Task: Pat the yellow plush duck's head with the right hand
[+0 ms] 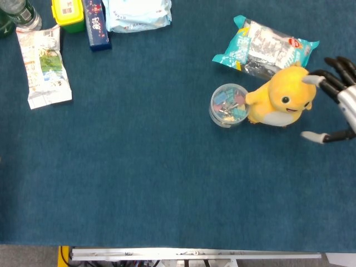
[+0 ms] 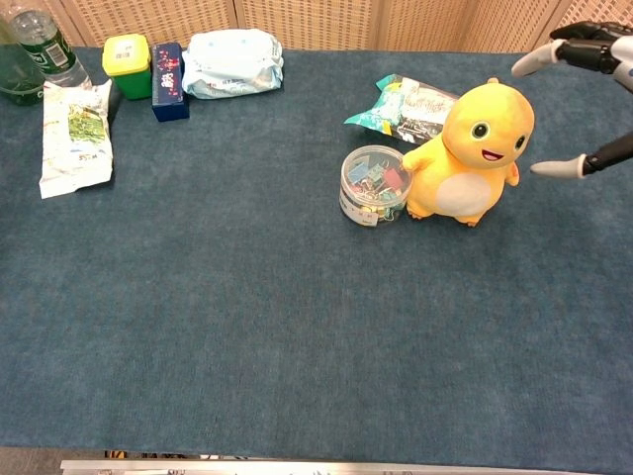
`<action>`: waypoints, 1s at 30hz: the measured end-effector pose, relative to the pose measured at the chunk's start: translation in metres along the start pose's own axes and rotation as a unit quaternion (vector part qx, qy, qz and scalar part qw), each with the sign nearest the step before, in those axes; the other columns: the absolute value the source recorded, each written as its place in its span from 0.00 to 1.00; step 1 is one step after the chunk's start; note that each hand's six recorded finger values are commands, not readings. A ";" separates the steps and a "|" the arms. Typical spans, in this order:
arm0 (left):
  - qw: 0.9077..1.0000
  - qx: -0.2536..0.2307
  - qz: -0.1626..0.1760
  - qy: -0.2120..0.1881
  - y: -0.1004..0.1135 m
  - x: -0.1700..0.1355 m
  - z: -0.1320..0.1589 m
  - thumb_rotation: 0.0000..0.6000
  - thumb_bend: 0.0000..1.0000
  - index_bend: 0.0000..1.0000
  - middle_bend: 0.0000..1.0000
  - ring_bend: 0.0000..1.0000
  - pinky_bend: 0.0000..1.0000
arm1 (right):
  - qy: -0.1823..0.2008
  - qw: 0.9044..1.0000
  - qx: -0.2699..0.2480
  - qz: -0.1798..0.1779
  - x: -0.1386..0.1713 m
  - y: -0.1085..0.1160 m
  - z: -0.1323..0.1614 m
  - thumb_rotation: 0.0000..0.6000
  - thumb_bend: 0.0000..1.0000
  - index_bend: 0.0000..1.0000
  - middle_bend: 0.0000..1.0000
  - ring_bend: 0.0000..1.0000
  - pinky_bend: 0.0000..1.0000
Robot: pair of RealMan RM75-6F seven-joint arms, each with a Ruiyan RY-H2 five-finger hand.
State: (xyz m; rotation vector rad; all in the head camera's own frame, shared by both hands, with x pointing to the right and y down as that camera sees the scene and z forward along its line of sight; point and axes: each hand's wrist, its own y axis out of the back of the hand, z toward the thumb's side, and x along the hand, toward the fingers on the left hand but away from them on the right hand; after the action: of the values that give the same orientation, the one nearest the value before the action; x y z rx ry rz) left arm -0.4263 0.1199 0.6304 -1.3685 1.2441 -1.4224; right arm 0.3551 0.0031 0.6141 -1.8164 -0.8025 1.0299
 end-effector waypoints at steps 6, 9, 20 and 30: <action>1.000 0.000 -0.002 0.002 -0.002 0.000 -0.002 1.00 0.12 0.13 0.08 0.09 0.04 | 0.014 1.000 -0.016 -0.003 -0.020 -0.004 0.012 0.11 0.00 0.23 0.21 0.00 0.00; 1.000 0.000 -0.003 0.002 -0.002 0.000 -0.002 1.00 0.12 0.13 0.08 0.09 0.04 | 0.017 1.000 -0.017 -0.003 -0.024 -0.006 0.014 0.00 0.00 0.23 0.17 0.00 0.00; 1.000 0.000 -0.007 0.002 -0.005 0.001 -0.002 1.00 0.12 0.13 0.08 0.09 0.04 | 0.025 0.999 0.022 0.029 -0.053 -0.027 0.020 0.00 0.00 0.10 0.09 0.00 0.00; 1.000 0.001 -0.007 0.006 -0.004 0.001 -0.004 1.00 0.12 0.13 0.08 0.09 0.04 | 0.024 0.999 0.029 0.032 -0.075 -0.044 0.016 0.00 0.00 0.09 0.08 0.00 0.00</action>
State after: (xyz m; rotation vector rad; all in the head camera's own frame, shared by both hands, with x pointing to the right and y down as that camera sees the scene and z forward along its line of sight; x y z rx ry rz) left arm -0.4296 0.1205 0.6349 -1.3706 1.2424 -1.4429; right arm 0.3025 -0.0351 0.6740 -1.8203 -0.6822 1.0367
